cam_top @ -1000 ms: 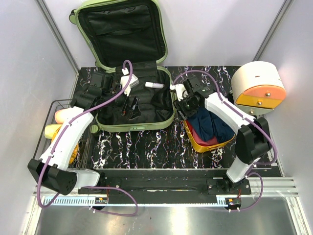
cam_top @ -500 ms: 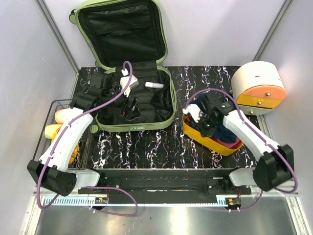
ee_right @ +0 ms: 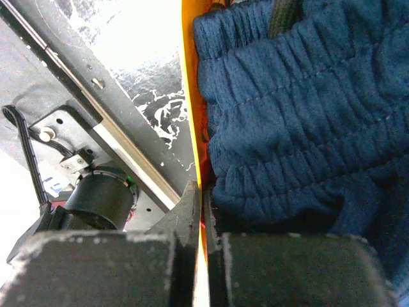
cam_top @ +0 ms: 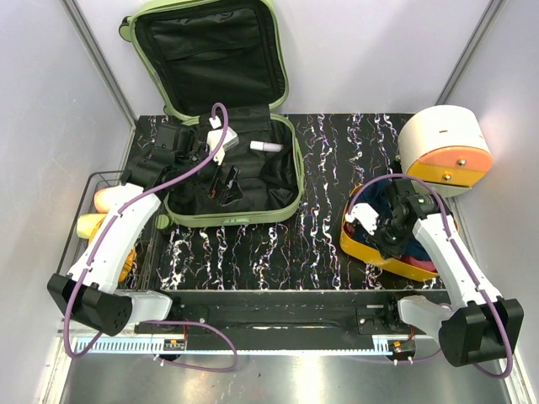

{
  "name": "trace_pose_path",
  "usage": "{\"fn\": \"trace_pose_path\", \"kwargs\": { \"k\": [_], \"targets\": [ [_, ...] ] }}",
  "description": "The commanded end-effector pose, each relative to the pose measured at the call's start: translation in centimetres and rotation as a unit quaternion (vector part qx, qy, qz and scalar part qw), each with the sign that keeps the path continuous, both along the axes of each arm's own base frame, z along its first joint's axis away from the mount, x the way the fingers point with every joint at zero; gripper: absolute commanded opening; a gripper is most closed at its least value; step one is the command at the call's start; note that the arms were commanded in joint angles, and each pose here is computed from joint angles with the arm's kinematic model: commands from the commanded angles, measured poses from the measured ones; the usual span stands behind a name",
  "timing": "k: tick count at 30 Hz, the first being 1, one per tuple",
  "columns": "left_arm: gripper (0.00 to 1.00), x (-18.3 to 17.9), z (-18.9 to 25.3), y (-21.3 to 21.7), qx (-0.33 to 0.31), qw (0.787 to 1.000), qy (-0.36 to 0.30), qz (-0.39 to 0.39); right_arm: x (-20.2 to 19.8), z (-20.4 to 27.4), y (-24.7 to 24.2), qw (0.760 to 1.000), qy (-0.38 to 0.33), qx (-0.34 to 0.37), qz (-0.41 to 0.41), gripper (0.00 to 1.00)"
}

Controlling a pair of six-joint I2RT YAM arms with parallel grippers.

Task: Open, take out, and arrange the luggage

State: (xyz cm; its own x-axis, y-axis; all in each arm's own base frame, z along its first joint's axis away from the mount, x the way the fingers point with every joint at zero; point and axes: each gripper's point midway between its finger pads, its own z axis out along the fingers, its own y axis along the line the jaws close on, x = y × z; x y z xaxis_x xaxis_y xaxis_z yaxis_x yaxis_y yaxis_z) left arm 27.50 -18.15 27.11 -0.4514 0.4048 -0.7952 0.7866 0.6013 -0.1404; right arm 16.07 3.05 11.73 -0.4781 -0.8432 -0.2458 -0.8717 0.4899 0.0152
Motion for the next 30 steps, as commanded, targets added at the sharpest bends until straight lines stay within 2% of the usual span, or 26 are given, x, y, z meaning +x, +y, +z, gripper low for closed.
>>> {"fn": "trace_pose_path", "kwargs": {
  "k": [1,4,8,13,14,15,17,18,20,21,23,24,27,30],
  "targets": [
    [0.99,0.8,2.5,-0.3,-0.019,0.999,-0.036,-0.001,-5.3,0.2,-2.1,0.994,0.095,-0.041,-0.018,0.0],
    [0.99,0.9,2.7,-0.2,-0.016,0.999,-0.042,0.002,-5.4,0.2,-3.1,0.995,0.071,-0.06,0.022,0.0],
    [0.99,0.7,2.9,0.2,-0.009,0.999,-0.048,0.006,-5.5,-0.1,-6.0,0.988,0.043,-0.131,0.064,0.0],
    [0.99,0.6,3.4,0.3,-0.011,0.998,-0.054,0.008,-5.5,-0.4,-7.0,0.986,0.063,-0.153,0.036,0.01],
    [0.99,0.6,3.5,0.2,-0.012,0.998,-0.054,0.007,-5.4,-0.4,-7.2,0.985,0.068,-0.159,0.014,0.05],
    [0.99,0.6,3.6,0.3,-0.011,0.998,-0.055,0.007,-5.2,-0.3,-7.2,0.985,0.069,-0.16,0.005,0.26],
    [0.99,0.6,3.7,0.4,-0.009,0.998,-0.056,0.006,-4.5,0.5,-6.6,0.986,0.075,-0.147,-0.009,0.55],
    [0.99,0.5,3.7,0.4,-0.007,0.998,-0.055,0.006,-3.3,1.7,-6.2,0.988,0.063,-0.137,-0.019,0.77],
    [0.99,0.5,3.7,0.5,-0.005,0.998,-0.055,0.006,-3.0,3.3,-5.2,0.991,0.069,-0.113,-0.027,0.86],
    [0.99,0.5,3.7,0.4,-0.004,0.998,-0.056,0.003,-1.6,5.0,-4.6,0.993,0.054,-0.097,-0.032,0.88],
    [0.99,0.5,3.8,0.3,-0.006,0.998,-0.056,0.001,-1.6,6.8,-3.5,0.995,0.064,-0.067,-0.047,0.91],
    [0.99,0.5,3.8,0.3,-0.007,0.998,-0.055,-0.001,0.0,8.5,-2.9,0.996,0.031,-0.053,-0.061,0.91],
    [0.99,0.8,3.5,0.0,-0.012,0.999,-0.044,-0.003,1.9,11.3,-0.5,0.998,-0.012,0.007,-0.057,0.85],
    [0.99,0.9,3.3,-0.3,-0.015,0.999,-0.036,-0.004,3.5,12.6,3.6,0.995,0.001,0.09,-0.05,0.78]
  ]
}}
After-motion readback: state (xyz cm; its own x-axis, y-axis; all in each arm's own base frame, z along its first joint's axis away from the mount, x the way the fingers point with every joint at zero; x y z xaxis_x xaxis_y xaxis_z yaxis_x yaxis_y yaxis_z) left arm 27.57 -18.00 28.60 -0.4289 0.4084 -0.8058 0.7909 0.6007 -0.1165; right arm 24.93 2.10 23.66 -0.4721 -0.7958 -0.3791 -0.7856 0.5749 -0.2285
